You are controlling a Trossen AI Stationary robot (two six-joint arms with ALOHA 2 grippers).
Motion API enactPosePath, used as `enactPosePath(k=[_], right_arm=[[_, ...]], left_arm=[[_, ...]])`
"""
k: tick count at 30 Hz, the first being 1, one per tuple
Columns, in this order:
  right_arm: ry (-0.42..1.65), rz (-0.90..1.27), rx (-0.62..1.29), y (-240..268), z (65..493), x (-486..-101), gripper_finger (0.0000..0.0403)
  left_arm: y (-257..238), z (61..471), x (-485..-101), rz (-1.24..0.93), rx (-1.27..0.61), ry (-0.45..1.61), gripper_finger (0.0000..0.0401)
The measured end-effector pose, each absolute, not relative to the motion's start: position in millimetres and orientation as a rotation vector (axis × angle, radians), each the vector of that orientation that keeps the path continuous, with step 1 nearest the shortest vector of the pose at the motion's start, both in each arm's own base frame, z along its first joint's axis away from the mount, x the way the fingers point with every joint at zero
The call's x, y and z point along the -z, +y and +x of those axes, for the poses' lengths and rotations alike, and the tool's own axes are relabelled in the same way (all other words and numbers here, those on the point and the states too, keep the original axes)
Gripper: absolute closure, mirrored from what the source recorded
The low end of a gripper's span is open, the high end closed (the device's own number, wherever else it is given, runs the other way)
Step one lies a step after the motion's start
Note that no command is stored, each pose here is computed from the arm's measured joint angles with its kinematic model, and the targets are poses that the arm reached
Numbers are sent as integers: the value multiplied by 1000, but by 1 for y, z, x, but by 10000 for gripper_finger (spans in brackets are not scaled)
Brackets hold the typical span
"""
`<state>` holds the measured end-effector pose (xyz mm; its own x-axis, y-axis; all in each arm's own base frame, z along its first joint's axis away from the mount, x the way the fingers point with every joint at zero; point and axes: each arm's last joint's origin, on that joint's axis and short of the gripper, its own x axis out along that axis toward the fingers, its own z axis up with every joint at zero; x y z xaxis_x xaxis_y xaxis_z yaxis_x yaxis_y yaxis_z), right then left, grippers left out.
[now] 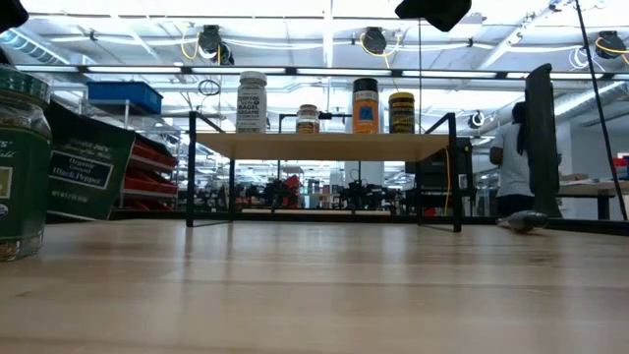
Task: Shelf spices
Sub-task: Remove the rectangular black seasoning bottle from the shelf
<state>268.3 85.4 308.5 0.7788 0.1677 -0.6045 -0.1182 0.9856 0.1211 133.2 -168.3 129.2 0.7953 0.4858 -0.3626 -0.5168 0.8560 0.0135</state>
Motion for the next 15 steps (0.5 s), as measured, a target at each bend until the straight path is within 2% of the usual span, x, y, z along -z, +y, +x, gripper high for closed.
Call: enactPosePath(k=[11,15], right_arm=[[653,80,-156,86,269,-309,94],[654,80,-156,86,269,-309,94]], left_arm=[[-172,143,-129,-44,-512,402,256],[-170,145,-128,-52,-521,433,241]])
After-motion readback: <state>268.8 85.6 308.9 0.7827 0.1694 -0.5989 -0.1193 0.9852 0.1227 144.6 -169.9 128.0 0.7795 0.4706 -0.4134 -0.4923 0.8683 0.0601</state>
